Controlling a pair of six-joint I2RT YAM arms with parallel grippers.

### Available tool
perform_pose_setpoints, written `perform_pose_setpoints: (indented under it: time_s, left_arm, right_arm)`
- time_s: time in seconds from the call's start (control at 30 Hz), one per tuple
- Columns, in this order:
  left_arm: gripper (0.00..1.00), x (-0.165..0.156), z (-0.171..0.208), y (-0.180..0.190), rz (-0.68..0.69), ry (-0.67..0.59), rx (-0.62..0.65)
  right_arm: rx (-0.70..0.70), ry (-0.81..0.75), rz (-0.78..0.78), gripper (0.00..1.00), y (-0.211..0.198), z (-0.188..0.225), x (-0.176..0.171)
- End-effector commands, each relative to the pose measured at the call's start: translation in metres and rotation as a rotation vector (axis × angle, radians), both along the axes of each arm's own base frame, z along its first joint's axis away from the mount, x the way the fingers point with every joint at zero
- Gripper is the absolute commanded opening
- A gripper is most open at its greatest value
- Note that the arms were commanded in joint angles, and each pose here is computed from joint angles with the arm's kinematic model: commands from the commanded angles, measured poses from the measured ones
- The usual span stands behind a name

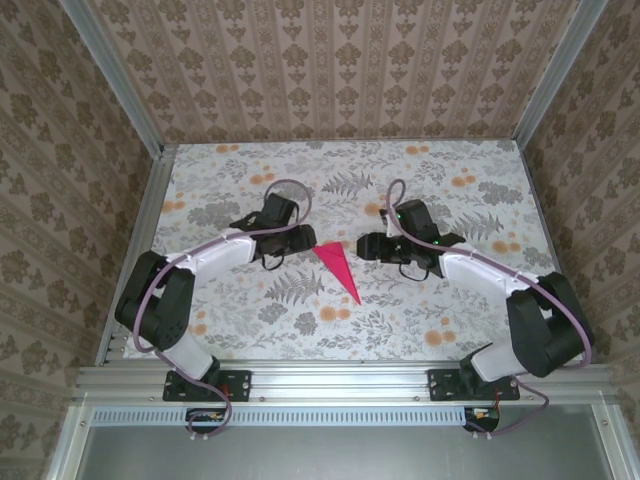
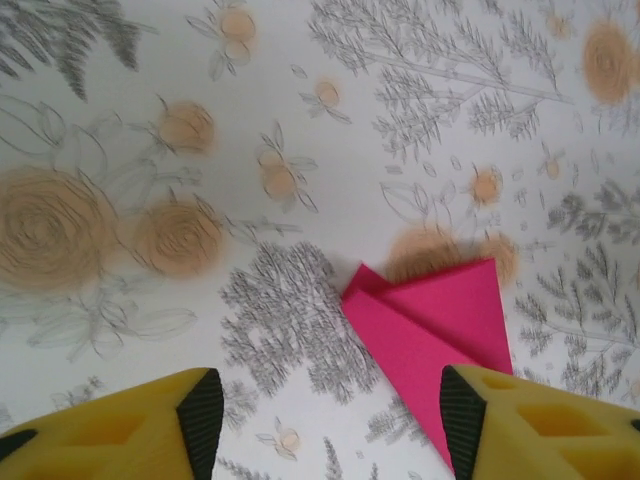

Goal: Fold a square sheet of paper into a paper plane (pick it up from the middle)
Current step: Turn over a paper plane at the center of the table.

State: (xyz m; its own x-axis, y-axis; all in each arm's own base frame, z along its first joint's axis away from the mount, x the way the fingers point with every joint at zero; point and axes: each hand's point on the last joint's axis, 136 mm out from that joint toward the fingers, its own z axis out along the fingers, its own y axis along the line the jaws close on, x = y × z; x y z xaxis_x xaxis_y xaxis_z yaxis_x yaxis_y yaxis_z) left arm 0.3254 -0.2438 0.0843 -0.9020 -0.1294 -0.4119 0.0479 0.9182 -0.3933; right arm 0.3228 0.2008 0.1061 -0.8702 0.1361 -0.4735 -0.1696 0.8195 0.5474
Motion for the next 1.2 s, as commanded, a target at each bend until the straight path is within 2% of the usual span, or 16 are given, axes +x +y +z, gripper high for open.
perform_pose_setpoints:
  time_s: [0.0,0.13,0.33,0.67,0.93,1.17]
  left_arm:
    - [0.69,-0.015,0.005,-0.002,0.027,0.035,0.098]
    - [0.77,-0.034,-0.003,-0.021,0.012,0.103,0.188]
    - [0.76,-0.039,-0.01,-0.042,-0.026,0.153,0.438]
    - [0.66,-0.039,-0.041,-0.075,-0.104,0.246,0.504]
    - [0.5,-0.038,-0.031,-0.07,-0.072,0.225,0.51]
    - [0.26,-0.04,-0.026,-0.067,-0.048,0.21,0.486]
  right_arm:
    - [-0.082,-0.022,-0.135,0.63,-0.034,-0.015,0.008]
    - [-0.066,-0.032,-0.201,0.71,-0.052,-0.021,0.008]
    - [-0.087,0.001,-0.284,0.74,-0.075,-0.036,0.004]
    - [-0.107,-0.023,-0.351,0.74,-0.093,-0.032,0.0]
    - [-0.107,-0.009,-0.351,0.74,-0.092,-0.035,0.0]
    - [-0.108,0.0,-0.355,0.74,-0.093,-0.038,0.001]
